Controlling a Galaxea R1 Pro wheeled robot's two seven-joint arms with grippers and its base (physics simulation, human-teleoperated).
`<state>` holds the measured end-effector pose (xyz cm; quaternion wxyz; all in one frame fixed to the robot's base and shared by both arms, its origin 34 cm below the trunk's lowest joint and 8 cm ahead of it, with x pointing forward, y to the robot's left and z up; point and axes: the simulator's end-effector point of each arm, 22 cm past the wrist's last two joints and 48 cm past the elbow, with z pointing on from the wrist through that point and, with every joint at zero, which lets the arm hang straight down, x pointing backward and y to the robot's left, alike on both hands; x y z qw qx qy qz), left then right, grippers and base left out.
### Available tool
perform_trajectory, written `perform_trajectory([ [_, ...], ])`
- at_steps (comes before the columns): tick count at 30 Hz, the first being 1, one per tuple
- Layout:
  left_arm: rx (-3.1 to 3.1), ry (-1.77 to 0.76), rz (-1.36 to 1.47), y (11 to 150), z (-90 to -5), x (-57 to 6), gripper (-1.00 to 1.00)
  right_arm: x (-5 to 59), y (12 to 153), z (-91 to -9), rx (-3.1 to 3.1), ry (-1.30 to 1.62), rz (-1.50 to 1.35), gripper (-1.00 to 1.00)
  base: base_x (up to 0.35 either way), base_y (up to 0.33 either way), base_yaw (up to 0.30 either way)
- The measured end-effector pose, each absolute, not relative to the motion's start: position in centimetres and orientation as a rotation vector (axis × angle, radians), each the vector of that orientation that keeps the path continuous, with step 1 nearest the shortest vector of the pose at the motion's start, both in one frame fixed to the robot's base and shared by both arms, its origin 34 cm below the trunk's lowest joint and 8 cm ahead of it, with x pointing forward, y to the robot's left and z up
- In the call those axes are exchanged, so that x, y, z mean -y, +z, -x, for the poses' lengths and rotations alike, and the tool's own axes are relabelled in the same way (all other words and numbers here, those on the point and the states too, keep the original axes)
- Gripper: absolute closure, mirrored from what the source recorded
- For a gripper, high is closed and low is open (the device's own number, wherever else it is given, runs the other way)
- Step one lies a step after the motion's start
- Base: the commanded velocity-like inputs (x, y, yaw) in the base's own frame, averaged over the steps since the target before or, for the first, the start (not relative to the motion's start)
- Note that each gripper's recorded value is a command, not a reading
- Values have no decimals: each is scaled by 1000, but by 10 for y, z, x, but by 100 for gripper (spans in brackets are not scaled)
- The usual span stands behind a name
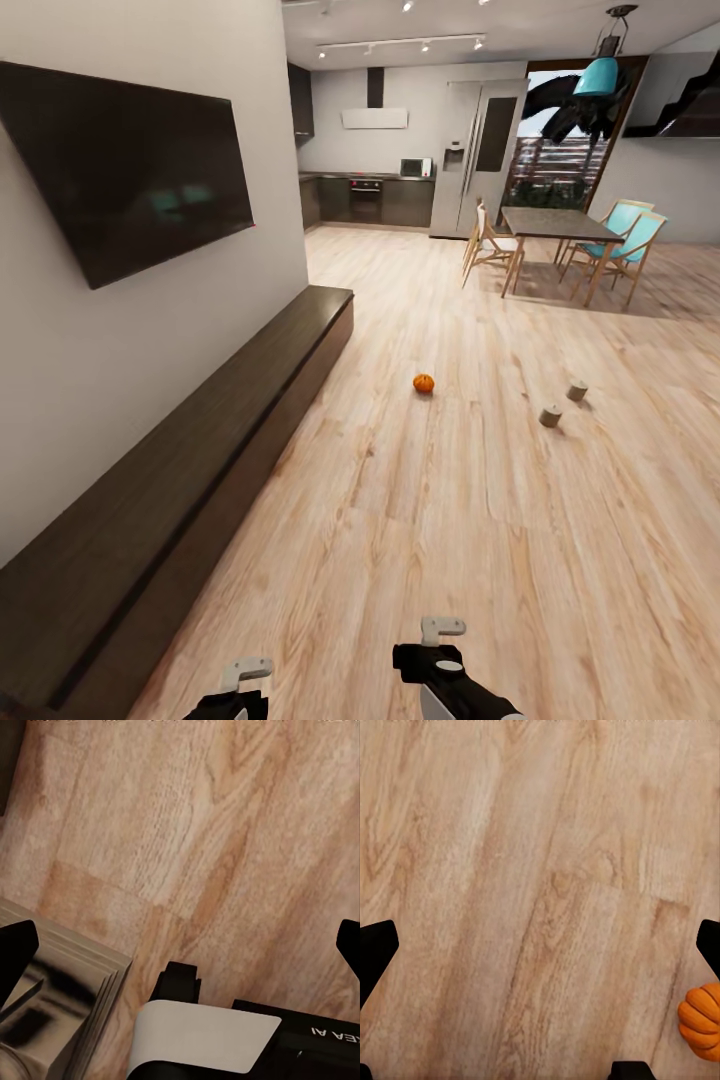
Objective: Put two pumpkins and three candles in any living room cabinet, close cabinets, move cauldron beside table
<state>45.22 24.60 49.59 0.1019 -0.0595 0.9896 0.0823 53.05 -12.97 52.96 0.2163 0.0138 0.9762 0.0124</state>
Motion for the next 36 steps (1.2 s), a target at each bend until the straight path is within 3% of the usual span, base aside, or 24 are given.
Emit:
perform_trajectory([
  [36, -2922, 243, 175, 496, -452, -246, -100, 130, 530, -530, -2705, 34, -38, -100, 77, 0, 0],
])
